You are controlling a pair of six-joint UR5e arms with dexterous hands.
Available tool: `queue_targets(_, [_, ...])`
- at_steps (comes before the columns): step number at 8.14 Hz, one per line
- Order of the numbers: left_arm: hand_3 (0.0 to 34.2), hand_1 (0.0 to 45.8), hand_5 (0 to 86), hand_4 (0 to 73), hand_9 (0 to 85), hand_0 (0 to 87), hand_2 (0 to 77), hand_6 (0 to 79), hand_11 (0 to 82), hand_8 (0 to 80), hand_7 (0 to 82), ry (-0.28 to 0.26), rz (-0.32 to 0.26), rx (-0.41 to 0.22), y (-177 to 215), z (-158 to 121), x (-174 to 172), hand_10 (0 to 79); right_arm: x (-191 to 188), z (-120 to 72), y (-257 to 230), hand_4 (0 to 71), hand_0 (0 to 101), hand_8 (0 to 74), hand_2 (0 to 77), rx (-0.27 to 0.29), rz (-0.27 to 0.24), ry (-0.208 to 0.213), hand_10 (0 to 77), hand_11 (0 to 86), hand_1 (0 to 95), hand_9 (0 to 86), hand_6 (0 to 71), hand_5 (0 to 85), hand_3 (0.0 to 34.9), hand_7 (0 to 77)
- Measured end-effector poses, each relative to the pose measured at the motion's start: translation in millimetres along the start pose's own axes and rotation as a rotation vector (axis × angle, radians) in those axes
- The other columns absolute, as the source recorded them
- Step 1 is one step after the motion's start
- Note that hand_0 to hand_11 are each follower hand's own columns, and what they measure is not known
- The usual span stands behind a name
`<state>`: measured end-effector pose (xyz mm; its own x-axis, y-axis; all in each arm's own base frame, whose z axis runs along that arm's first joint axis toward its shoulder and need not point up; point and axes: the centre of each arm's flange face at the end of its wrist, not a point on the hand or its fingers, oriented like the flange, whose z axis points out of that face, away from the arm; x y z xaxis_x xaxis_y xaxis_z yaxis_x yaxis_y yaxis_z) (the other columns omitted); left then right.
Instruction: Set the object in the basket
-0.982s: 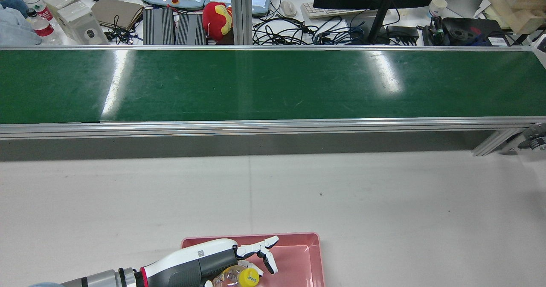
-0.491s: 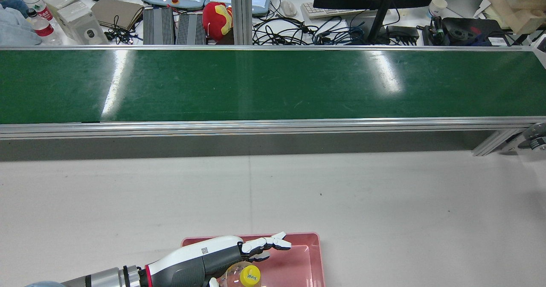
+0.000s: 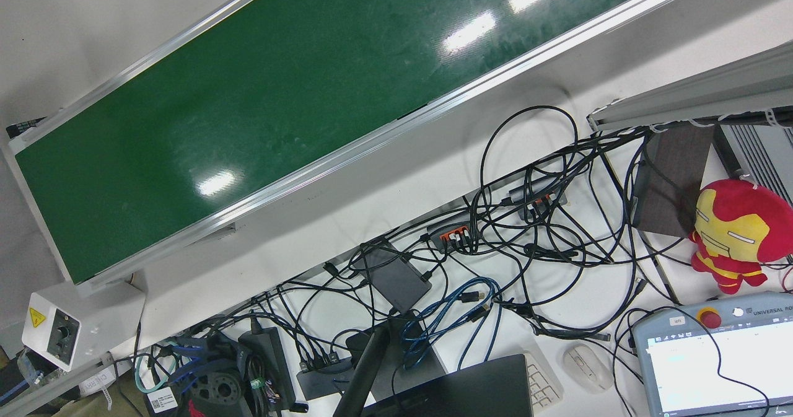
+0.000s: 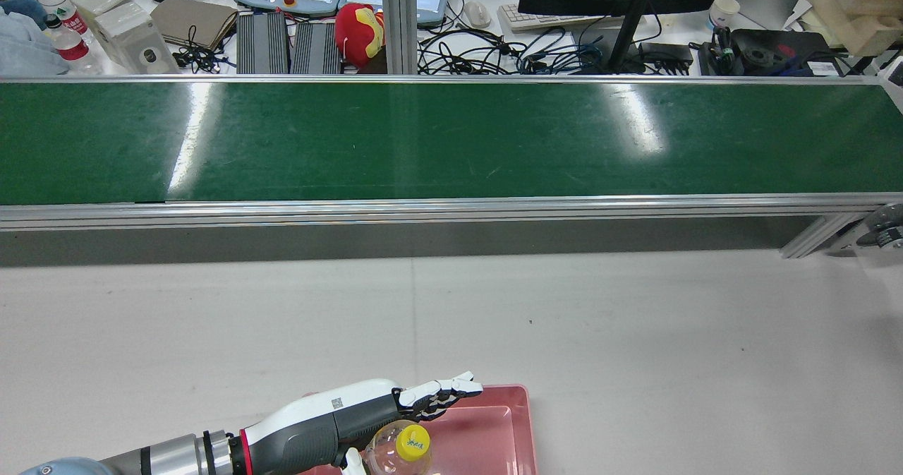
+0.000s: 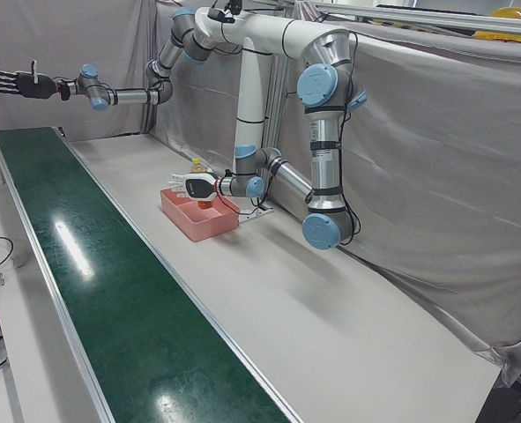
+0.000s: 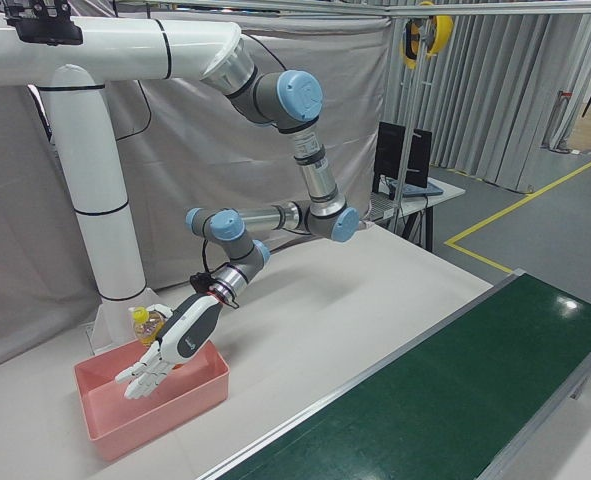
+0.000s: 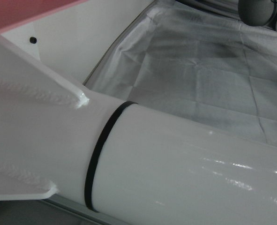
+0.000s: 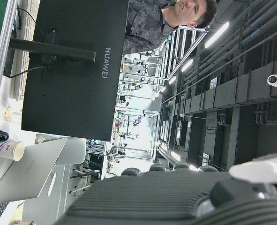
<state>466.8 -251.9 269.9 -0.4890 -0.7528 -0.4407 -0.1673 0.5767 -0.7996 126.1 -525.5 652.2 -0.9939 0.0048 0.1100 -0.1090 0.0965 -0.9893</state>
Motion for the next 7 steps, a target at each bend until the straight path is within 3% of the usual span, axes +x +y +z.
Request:
queue_targets(2, [3.9, 14.7, 12.0, 1.1, 1.6, 54.5, 50.7, 0.5, 6.0, 1.6, 1.1, 0.0, -0.002, 0.001, -0.7, -0.2, 0.4, 2.7, 0.0, 0.0, 0.0, 0.0, 0, 0.0, 0.5, 0.0, 0.0, 0.0, 0.0, 0.0, 0.0, 0.0, 0.0, 0.0, 0.2, 0.5])
queue_targets(3, [5.7, 14.7, 6.5, 1.1, 2.7, 54.5, 50.7, 0.0, 2.7, 3.3, 1.1, 0.0, -0.002, 0.001, -1.0, -0.3, 0.5, 1.1, 0.0, 0.0, 0.0, 0.0, 0, 0.0, 0.5, 0.0, 0.0, 0.0, 0.0, 0.0, 0.0, 0.0, 0.0, 0.0, 0.2, 0.5])
queue_targets(4, [7.2, 14.7, 7.1, 1.1, 1.6, 68.3, 50.7, 0.5, 2.7, 2.2, 0.5, 0.001, -0.002, 0.0, -1.0, -0.3, 0.5, 1.1, 0.0, 0.0, 0.0, 0.0, 0, 0.0, 0.5, 0.0, 0.0, 0.0, 0.0, 0.0, 0.0, 0.0, 0.0, 0.0, 0.2, 0.5])
queue_targets(6, [10.0, 16.4, 5.4, 0.5, 2.7, 65.3, 50.2, 0.5, 1.6, 2.2, 0.5, 0.0, -0.002, 0.0, -1.1, -0.3, 0.4, 0.0, 0.0, 0.0, 0.0, 0.0, 0, 0.0, 0.5, 0.0, 0.0, 0.0, 0.0, 0.0, 0.0, 0.0, 0.0, 0.0, 0.2, 0.5])
queue_targets(7, [9.7, 16.4, 5.4, 1.1, 2.7, 58.8, 47.5, 0.5, 1.6, 1.6, 0.5, 0.0, -0.002, 0.0, -1.0, -0.3, 0.4, 0.0, 0.0, 0.0, 0.0, 0.0, 0, 0.0, 0.5, 0.0, 0.0, 0.0, 0.0, 0.0, 0.0, 0.0, 0.0, 0.0, 0.2, 0.5])
